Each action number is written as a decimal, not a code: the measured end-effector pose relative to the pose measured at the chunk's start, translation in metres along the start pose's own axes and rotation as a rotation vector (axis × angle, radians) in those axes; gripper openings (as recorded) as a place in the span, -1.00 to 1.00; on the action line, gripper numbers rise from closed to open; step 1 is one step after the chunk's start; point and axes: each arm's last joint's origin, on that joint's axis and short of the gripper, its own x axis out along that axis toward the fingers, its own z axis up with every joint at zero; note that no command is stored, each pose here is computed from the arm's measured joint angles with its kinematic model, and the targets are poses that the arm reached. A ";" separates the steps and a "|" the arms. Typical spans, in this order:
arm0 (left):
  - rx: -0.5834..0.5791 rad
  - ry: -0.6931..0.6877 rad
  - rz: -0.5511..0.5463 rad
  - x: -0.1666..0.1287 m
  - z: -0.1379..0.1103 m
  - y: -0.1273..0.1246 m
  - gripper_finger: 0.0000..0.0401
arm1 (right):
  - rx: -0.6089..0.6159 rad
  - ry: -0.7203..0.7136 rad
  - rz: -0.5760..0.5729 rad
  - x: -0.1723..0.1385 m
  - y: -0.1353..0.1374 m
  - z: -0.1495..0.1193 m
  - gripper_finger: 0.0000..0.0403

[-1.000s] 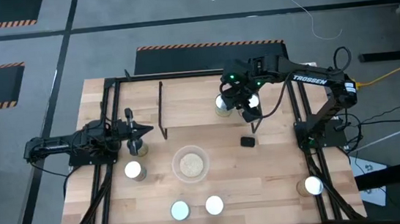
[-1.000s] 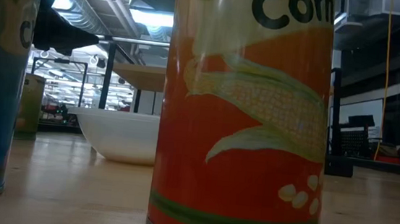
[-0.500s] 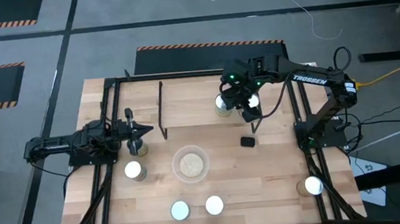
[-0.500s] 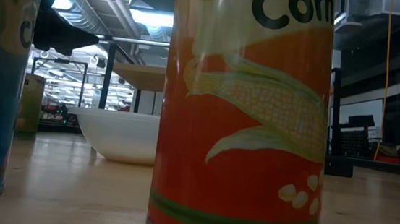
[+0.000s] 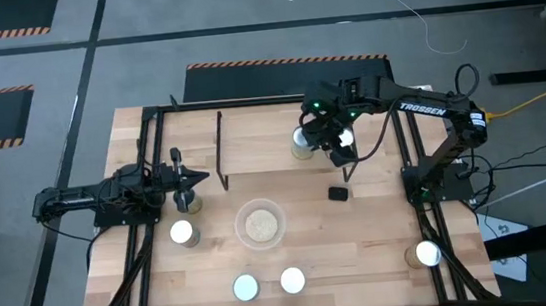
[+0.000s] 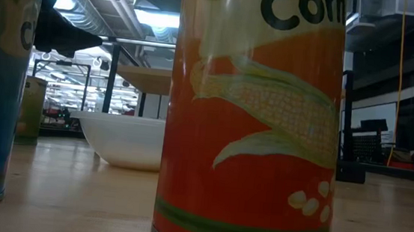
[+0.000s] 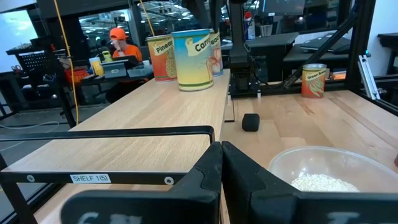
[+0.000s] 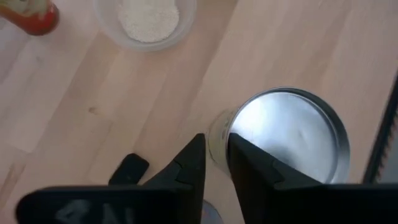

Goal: Pick and place cans onto a shelf
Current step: Put the canned carrots on the shelf, then put the canned oranges on the shelf

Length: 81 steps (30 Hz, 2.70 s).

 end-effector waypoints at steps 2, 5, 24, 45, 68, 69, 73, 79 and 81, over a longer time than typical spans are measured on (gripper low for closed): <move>0.000 0.000 0.000 0.000 0.000 0.000 -1.00 | -0.001 0.015 -0.022 0.000 -0.001 0.000 -0.61; 0.000 0.000 0.000 0.000 0.000 0.000 -1.00 | -0.001 0.037 -0.056 0.000 -0.002 -0.001 -0.61; 0.000 0.000 0.000 0.000 0.000 0.000 -1.00 | 0.001 0.182 -0.302 -0.002 -0.011 -0.004 -0.60; 0.000 0.000 0.000 0.000 0.000 0.000 -1.00 | 0.100 0.185 -0.369 -0.012 -0.039 -0.024 -0.61; -0.203 -0.199 -0.002 -0.004 0.026 0.003 -0.65 | 0.240 0.025 -0.108 -0.092 0.069 0.004 -0.63; -0.204 -0.209 -0.002 -0.004 0.029 0.003 -0.62 | 0.251 0.018 -0.105 -0.094 0.075 0.002 -0.63; -0.208 -0.259 -0.018 -0.009 0.046 0.005 -0.58 | 0.305 -0.019 -0.117 -0.096 0.099 -0.008 -0.63; -0.260 -0.325 -0.045 -0.017 0.082 0.009 -0.58 | 0.364 -0.001 -0.064 -0.081 0.128 -0.028 -0.63; -0.265 -0.310 -0.054 -0.016 0.093 0.009 -0.58 | 0.375 0.023 -0.049 -0.072 0.136 -0.036 -0.63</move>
